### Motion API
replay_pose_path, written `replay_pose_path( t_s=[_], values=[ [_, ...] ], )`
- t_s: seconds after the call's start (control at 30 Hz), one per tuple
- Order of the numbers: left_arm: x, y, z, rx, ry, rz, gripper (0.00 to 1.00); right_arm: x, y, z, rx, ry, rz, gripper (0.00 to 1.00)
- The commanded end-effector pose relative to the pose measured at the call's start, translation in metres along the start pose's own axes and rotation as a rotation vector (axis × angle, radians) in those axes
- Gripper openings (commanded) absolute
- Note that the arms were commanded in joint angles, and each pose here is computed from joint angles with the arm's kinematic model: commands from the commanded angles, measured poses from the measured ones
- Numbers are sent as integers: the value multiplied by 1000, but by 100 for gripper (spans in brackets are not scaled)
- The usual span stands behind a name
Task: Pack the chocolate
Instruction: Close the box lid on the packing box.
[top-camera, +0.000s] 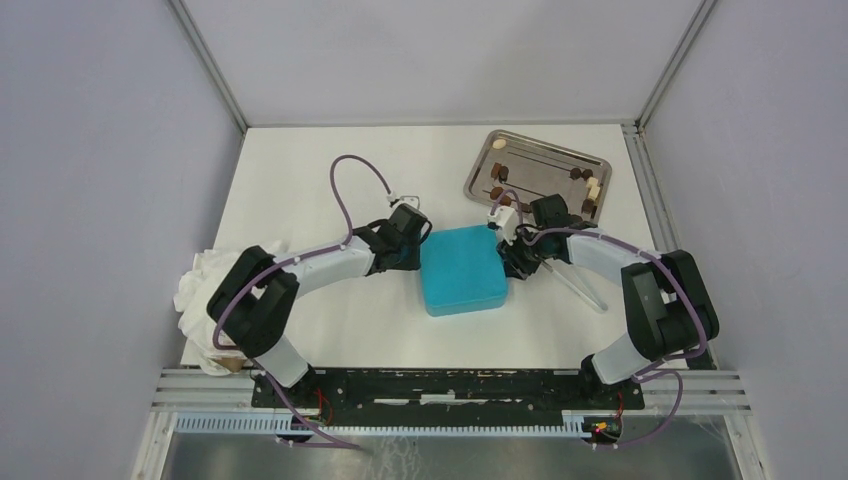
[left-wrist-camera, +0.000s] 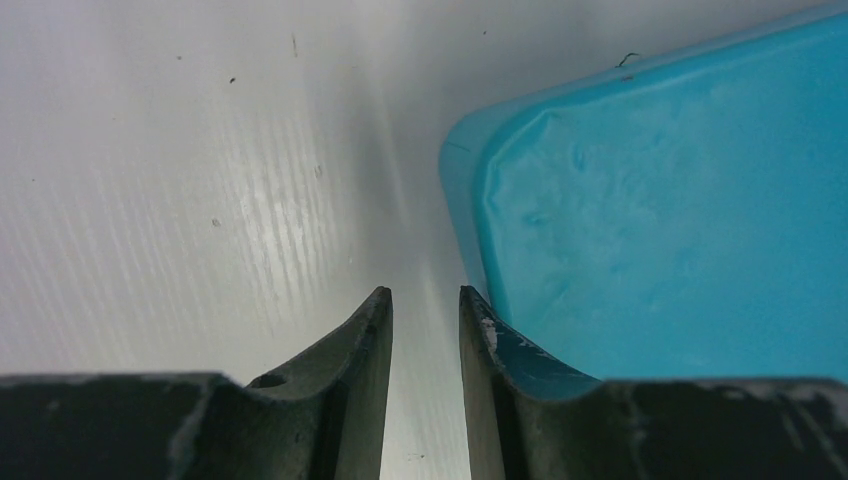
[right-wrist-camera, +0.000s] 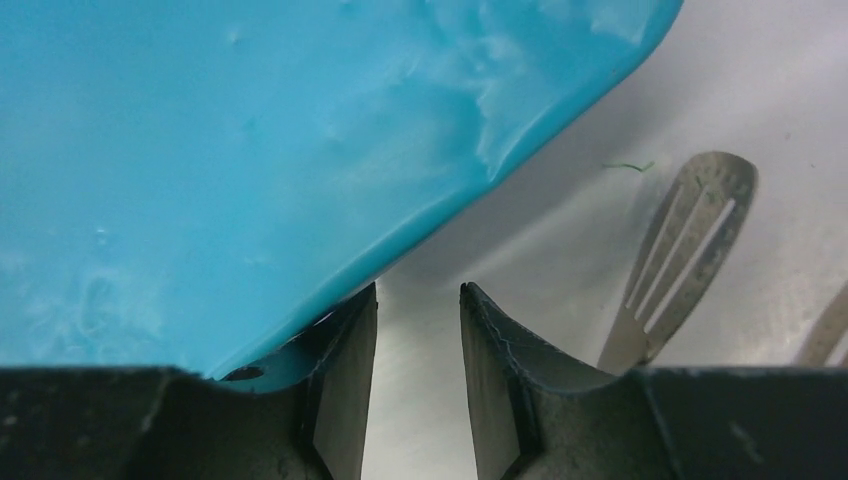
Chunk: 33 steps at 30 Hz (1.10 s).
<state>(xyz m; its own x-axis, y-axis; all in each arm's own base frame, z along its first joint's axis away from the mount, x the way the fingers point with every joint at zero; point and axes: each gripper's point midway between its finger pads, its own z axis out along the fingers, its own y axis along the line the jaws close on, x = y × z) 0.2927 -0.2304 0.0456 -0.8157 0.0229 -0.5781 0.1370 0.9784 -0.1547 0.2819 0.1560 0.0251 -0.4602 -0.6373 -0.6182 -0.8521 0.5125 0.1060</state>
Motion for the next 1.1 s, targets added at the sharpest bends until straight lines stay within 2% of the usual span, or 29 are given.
replay_pose_path(
  t_s=[0.0,0.3,0.4,0.6,0.67,0.73,0.8,0.87,1.07],
  values=[
    [-21,-32,-3,12,-58,-5,38,-17,-22,-12,99,-18,-32,43],
    [-26,-35,-8,-54,-62,40,38,-18,-37,-26,172,-23,-35,48],
    [-24,-37,-8,-52,-53,49,38,-22,-49,-39,230,-30,-38,55],
    [-21,-38,-9,-50,-46,54,38,-44,-65,-87,371,-155,-74,68],
    [-21,-39,-8,-45,-43,56,38,-54,-49,-91,304,-232,-118,74],
    [-22,-42,-9,-36,-43,60,38,-65,-17,-85,140,-323,-153,82],
    [-21,-44,-9,-32,-41,64,38,-69,13,-76,-35,-384,-106,85],
    [-20,-45,-10,-32,-41,64,38,-64,17,-66,-90,-372,-38,87],
    [-13,-47,-14,-26,-40,55,39,-44,9,-41,-92,-293,117,88]
  ],
)
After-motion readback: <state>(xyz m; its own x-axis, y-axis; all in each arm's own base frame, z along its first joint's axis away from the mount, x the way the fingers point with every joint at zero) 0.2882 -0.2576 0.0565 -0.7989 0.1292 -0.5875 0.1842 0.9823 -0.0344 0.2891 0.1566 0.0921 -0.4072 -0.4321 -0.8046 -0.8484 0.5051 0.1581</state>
